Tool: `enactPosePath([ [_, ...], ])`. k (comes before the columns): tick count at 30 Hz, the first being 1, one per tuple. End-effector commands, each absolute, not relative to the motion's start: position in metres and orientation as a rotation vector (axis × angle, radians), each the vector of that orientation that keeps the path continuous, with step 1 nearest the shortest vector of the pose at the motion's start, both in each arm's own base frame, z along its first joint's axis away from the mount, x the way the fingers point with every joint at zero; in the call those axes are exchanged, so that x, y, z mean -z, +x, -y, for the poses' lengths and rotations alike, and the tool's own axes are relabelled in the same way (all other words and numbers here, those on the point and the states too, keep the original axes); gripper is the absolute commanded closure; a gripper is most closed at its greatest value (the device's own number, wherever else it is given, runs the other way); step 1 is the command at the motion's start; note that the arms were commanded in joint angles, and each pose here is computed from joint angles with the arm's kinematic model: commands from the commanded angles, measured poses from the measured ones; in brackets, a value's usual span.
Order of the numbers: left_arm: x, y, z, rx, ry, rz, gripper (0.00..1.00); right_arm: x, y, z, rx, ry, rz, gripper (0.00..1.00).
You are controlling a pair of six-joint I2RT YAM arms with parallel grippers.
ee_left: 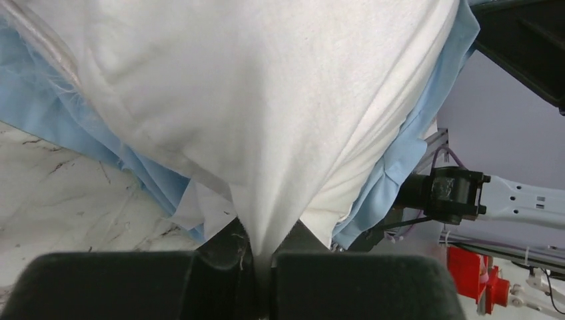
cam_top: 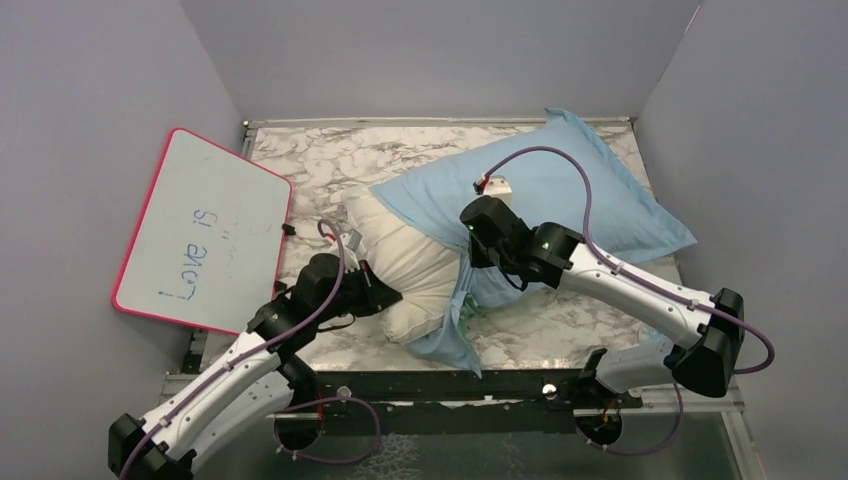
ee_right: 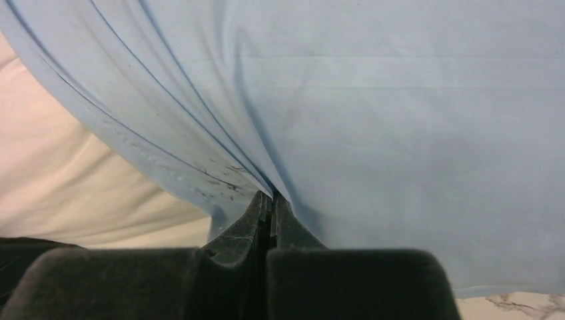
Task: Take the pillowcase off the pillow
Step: Remove the pillow from the pillowcase.
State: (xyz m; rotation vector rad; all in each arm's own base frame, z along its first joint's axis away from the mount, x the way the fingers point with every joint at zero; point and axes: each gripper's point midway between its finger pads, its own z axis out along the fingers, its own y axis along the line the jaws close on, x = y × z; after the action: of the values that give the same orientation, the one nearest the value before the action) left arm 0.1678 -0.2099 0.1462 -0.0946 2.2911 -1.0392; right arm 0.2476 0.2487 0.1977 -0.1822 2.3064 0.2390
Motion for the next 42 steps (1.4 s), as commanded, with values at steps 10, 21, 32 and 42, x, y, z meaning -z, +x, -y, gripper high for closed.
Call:
enactPosePath([
  [10,-0.197,0.205,0.143,0.601,-0.252,-2.146,0.01,-0.317,0.267,-0.322,-0.566,-0.551,-2.059,0.31],
  [21,-0.207,0.294,0.11,0.41,-0.214,-2.215,0.01,-0.261,0.361,-0.345,-0.123,-0.483,-2.109,0.18],
  [32,-0.199,0.349,0.107,1.048,-0.367,-2.098,0.01,-0.136,0.27,-0.33,-0.389,-0.56,-2.472,0.62],
  [42,-0.164,0.356,0.135,1.342,-0.385,-2.083,0.14,-0.097,0.227,-0.327,-0.588,-0.438,-2.596,0.66],
])
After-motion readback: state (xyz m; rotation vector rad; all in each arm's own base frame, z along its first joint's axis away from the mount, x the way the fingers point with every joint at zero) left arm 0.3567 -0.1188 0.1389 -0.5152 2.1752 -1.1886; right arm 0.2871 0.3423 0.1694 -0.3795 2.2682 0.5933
